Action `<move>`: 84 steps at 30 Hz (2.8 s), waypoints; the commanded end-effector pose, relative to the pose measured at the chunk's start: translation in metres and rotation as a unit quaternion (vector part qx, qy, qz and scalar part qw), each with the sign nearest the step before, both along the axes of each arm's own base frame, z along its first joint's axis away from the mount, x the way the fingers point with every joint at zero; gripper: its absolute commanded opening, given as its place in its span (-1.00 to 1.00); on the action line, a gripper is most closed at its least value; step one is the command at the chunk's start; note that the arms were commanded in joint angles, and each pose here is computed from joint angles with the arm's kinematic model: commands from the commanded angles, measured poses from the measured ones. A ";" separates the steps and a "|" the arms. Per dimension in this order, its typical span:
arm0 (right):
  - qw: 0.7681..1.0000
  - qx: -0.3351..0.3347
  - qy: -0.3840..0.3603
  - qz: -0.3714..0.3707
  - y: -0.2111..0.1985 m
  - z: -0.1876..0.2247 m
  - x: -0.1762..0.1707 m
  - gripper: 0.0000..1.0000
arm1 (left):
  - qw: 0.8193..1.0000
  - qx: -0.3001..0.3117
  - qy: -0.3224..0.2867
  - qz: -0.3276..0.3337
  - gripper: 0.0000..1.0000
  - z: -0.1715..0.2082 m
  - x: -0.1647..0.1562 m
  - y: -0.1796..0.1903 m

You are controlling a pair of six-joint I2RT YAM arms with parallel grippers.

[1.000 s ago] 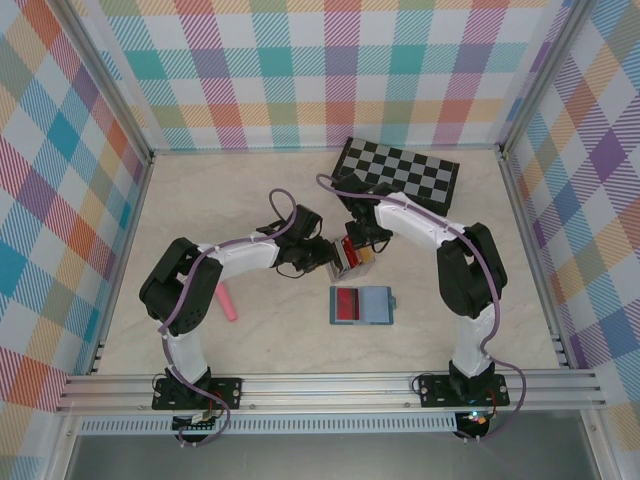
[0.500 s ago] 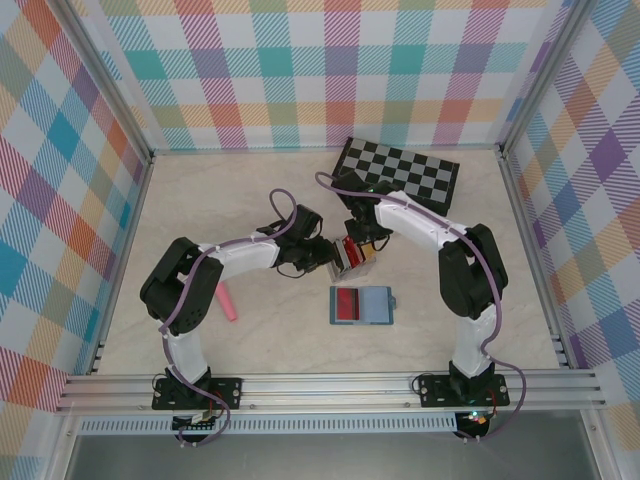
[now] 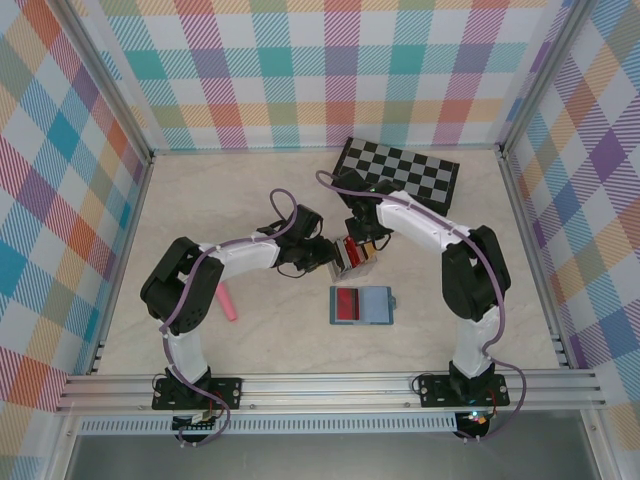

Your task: Put the credit cards into the card holder

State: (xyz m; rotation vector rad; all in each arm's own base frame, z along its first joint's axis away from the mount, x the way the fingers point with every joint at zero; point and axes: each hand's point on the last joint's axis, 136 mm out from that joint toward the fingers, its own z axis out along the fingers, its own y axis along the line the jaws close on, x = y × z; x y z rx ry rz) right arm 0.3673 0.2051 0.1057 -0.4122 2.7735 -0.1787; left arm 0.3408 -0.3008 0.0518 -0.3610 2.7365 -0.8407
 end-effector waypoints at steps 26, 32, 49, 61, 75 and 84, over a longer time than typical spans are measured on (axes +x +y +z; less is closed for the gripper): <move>0.944 0.327 0.016 -0.036 0.022 0.087 -0.030 -0.98 | 0.999 -0.026 -0.039 -0.004 0.07 0.049 -0.006 0.008; 0.899 0.435 0.034 -0.044 0.019 0.105 -0.039 -0.98 | 0.989 -0.127 -0.066 -0.022 0.19 0.092 -0.012 -0.008; 0.839 0.539 0.068 -0.029 0.028 0.122 -0.054 -0.96 | 0.937 -0.324 -0.096 -0.086 -0.19 0.164 -0.023 -0.045; 0.848 0.519 0.091 -0.062 0.018 0.094 -0.060 -0.79 | 0.942 -0.311 -0.099 -0.081 -0.92 0.162 -0.028 -0.037; 0.897 0.394 0.143 -0.144 -0.003 0.004 -0.123 -0.34 | 0.981 -0.175 -0.053 -0.070 -1.00 0.085 -0.075 -0.011; 0.926 0.291 0.156 -0.186 -0.023 -0.042 -0.150 -0.42 | 0.986 -0.130 -0.030 -0.098 -1.00 0.049 -0.106 -0.030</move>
